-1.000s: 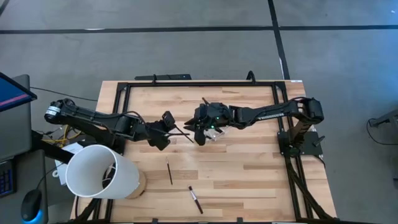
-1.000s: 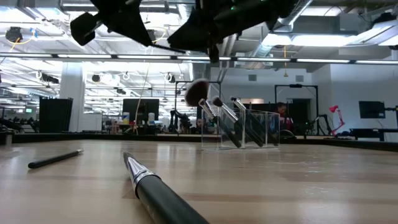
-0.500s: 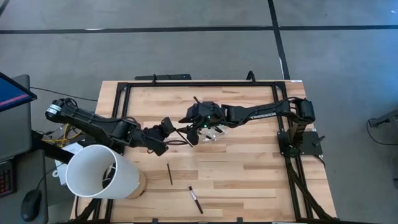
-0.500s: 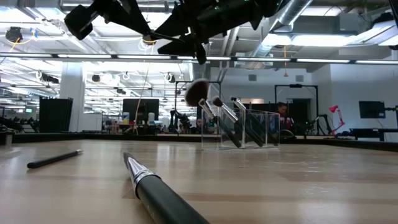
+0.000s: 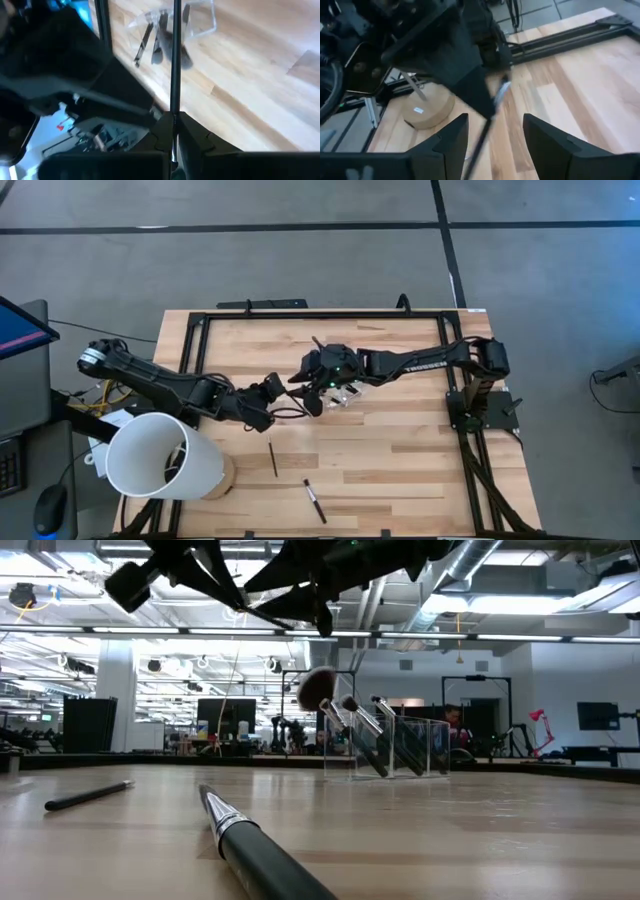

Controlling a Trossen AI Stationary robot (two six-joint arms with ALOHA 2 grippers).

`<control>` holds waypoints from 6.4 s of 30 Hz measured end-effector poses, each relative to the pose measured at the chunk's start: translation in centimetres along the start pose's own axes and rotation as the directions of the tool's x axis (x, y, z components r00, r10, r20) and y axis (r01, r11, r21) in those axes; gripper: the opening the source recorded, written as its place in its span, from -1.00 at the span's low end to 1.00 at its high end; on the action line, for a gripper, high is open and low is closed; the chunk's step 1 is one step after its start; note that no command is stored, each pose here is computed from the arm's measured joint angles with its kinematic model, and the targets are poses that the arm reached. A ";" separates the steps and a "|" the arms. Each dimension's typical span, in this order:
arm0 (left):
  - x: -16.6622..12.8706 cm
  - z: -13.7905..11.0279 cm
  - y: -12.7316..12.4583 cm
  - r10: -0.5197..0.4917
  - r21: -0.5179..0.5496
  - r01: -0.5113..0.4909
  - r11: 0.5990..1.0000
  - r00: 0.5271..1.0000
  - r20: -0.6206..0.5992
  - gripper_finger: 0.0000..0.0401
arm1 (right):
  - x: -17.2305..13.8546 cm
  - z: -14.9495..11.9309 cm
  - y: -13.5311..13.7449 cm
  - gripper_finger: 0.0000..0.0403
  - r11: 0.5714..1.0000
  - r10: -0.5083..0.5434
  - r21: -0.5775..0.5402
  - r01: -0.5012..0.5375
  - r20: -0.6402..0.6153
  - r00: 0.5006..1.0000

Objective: Put items in baskets/containers
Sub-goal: Put the black eyeshadow brush into the transparent organizer, then put the black blush brush into the transparent organizer

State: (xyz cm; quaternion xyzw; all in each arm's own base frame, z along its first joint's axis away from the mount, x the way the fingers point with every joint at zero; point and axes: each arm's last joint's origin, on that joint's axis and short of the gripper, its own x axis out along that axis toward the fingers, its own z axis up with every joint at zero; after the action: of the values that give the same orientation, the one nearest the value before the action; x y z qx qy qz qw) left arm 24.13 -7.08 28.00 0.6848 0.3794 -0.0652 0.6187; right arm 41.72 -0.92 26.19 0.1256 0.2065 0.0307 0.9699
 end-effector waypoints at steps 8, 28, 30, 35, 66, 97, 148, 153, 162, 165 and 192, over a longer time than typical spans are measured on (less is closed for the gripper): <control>0.7 0.4 -0.2 -0.010 0.032 0.011 0.999 1.000 -0.026 -0.91 | 0.3 -0.8 0.6 -0.19 1.000 0.004 -0.003 -0.004 -0.051 0.999; 0.1 1.1 -0.3 0.013 0.039 -0.012 0.999 1.000 -0.012 -0.91 | 0.3 -0.9 0.8 -0.03 1.000 -0.026 0.001 0.026 -0.051 0.998; 0.1 1.1 -0.3 0.016 0.036 -0.015 0.999 1.000 -0.011 -0.91 | 0.3 -0.8 1.0 -0.02 1.000 -0.019 -0.001 0.019 -0.044 0.999; 0.1 1.2 -0.2 0.025 0.029 -0.025 0.999 1.000 -0.007 -0.91 | 0.3 -0.7 1.1 -0.05 1.000 -0.017 -0.001 0.017 -0.032 0.999; -0.3 1.8 -0.1 0.039 0.019 -0.040 0.999 0.998 0.047 -0.92 | 1.8 -1.7 0.7 -0.87 0.999 -0.005 -0.050 0.003 -0.037 0.999; -1.4 -2.3 3.4 0.200 -0.802 0.188 0.567 0.913 0.355 -0.47 | -7.9 -4.5 0.5 -0.92 0.883 -0.415 -0.150 0.445 0.193 0.889; 2.6 -6.5 -5.6 0.722 -0.900 0.424 0.101 0.591 0.360 -0.71 | -11.5 -18.1 -6.7 -0.86 0.860 -0.484 0.042 0.508 0.381 0.788; 2.6 -6.5 -5.6 0.721 -0.900 0.424 0.101 0.592 0.360 -0.71 | -11.6 -18.0 -6.7 -0.75 0.863 -0.480 0.047 0.503 0.388 0.787; 2.7 -6.5 -5.7 0.710 -0.898 0.428 0.100 0.602 0.365 -0.71 | -11.5 -18.0 -6.5 -0.85 0.865 -0.476 0.043 0.499 0.383 0.792; 2.8 -6.4 -5.9 0.696 -0.898 0.428 0.100 0.615 0.371 -0.71 | -11.5 -17.9 -6.4 -0.88 0.866 -0.471 0.035 0.499 0.391 0.790; 2.9 -6.3 -6.2 0.684 -0.897 0.431 0.097 0.626 0.375 -0.71 | -8.1 -8.4 4.3 -0.59 0.870 -0.445 -0.196 0.452 0.082 0.892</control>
State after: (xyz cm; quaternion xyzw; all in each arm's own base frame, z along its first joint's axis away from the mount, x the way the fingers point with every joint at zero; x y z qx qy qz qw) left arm 20.07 -0.43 22.87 0.0190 -0.0558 -0.0115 0.9982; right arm 30.93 4.30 23.09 -0.0284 0.2089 -0.1756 0.9616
